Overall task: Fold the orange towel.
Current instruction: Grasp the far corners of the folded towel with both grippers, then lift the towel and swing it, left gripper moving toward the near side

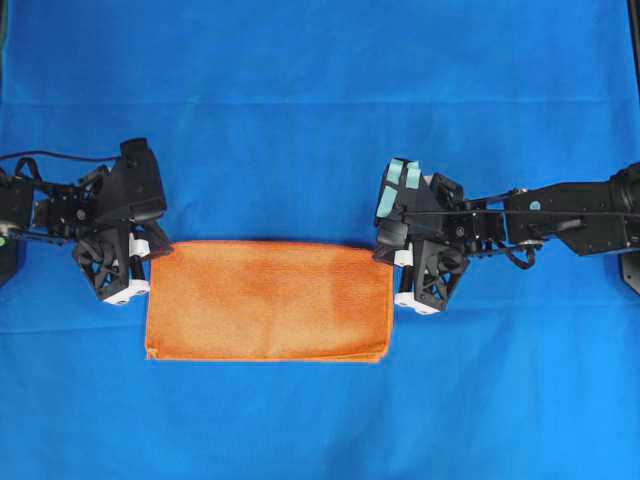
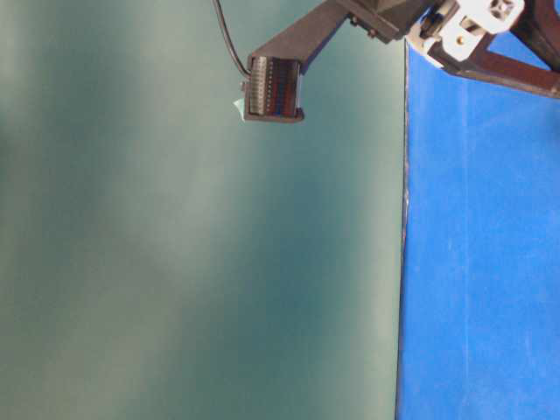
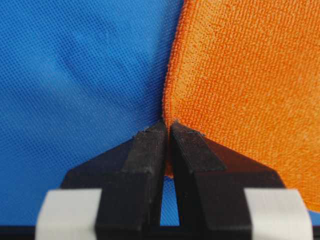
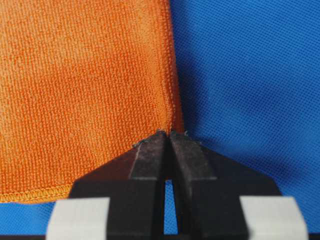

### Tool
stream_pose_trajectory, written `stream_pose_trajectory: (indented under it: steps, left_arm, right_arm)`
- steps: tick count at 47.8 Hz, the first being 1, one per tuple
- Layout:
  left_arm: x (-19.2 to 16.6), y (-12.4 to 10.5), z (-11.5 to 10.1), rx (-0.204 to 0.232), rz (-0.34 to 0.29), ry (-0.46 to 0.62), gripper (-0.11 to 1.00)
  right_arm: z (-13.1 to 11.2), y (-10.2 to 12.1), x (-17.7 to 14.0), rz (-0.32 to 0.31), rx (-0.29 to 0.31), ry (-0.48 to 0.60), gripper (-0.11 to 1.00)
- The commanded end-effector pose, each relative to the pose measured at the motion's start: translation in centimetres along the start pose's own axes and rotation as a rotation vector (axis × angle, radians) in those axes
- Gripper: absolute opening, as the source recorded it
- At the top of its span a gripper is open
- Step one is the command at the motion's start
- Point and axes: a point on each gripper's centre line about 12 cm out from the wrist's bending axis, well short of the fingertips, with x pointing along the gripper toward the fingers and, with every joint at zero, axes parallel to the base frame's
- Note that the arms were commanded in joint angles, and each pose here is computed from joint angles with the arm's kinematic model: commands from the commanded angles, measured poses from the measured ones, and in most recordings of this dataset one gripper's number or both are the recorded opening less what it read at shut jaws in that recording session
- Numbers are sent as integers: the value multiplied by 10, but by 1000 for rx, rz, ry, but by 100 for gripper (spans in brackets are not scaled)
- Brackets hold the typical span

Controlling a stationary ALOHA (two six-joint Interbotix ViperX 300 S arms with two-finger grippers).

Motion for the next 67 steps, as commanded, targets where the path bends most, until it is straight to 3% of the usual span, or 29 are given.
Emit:
stream_pose_trajectory:
  steps: [1, 12, 22, 37, 45, 55, 59, 67]
  left_arm:
    - [-13, -5, 16, -14, -11, -29, 1]
    - [-58, -18, 45, -6, -33, -62, 1]
    - [-103, -33, 61, 25, -98, -180, 1]
    - [-109, -42, 61, 52, -144, -238, 1]
    - [-105, -56, 67, 88, -192, -298, 1]
    - [-86, -75, 84, 151, -233, -372, 1]
    - [-75, -85, 95, 196, -239, -397, 1]
    - [-54, -109, 126, 343, -225, -417, 1]
  right_arm:
    - [20, 6, -16, 16, -6, -55, 1]
    - [47, 13, -58, 9, -38, -92, 1]
    - [65, 17, -91, 11, -58, -143, 1]
    - [71, 13, -106, -3, -87, -194, 1]
    - [77, -14, -104, -64, -41, -197, 1]
    - [93, -65, -98, -182, -2, -219, 1]
    - [105, -87, -95, -232, -3, -237, 1]
    - [133, -122, -91, -314, -41, -277, 1]
